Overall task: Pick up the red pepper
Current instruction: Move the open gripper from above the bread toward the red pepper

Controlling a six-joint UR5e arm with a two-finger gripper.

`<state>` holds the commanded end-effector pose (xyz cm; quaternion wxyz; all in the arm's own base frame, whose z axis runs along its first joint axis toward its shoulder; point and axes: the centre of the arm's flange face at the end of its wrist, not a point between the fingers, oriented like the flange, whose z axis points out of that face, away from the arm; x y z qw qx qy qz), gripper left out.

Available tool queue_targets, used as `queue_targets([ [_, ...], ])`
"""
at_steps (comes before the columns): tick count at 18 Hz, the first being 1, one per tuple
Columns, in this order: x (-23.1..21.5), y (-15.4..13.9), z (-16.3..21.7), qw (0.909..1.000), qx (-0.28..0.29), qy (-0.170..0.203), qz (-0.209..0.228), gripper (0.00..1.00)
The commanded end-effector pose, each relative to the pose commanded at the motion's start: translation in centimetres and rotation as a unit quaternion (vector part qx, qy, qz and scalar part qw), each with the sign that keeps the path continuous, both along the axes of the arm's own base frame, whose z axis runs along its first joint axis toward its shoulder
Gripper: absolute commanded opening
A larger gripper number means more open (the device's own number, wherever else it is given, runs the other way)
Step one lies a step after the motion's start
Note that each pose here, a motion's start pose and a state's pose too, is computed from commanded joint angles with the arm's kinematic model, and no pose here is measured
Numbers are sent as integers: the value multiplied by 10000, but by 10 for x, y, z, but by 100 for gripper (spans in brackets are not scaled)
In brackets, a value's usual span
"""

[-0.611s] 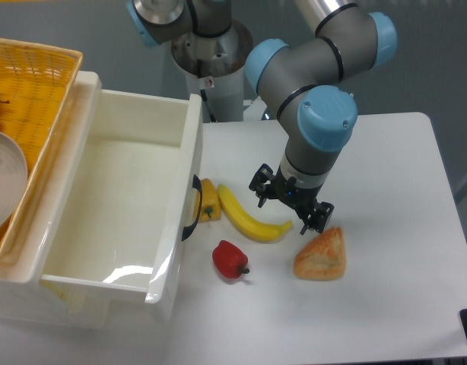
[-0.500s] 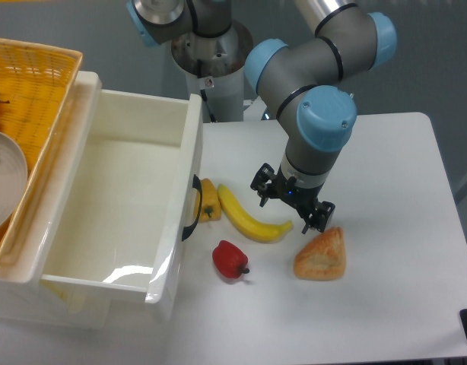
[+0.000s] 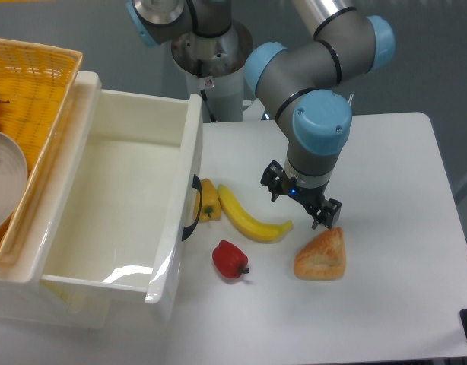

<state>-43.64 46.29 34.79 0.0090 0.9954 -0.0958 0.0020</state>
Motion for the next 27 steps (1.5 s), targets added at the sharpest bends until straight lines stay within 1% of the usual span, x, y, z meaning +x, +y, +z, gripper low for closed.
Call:
queue_targets([
  [1,-1,1,0,10000,32,34,54,100],
  [3,1,1,-1,9995,48,46,321,100],
  [6,1,5,-5,9959,79,89,894,100],
  [9,1,4,-17,9878,3,24,1556,100],
  [11,0,4,-29,9805,-76,-32,1963,100],
  [12,-1,2,-34,9757,-101,-58,2188,100],
  [14,-4,2,-44,9618,-146,-105,2730,100],
  [16,-8,7,-53,9476,-69,-25,3193,100],
  [17,-9,10,-56,9395,-22,16,3424,100],
  [19,-10,12,-62,9195,-38,19,3931,100],
  [20,-10,15,-64,9155,-45,17,4023,100],
  [25,-5,21,-67,9104,-39,8,4136,100],
  [26,-5,24,-69,9036,-6,-83,4283,100],
  [27,-4,26,-70,8879,109,-332,4587,100],
])
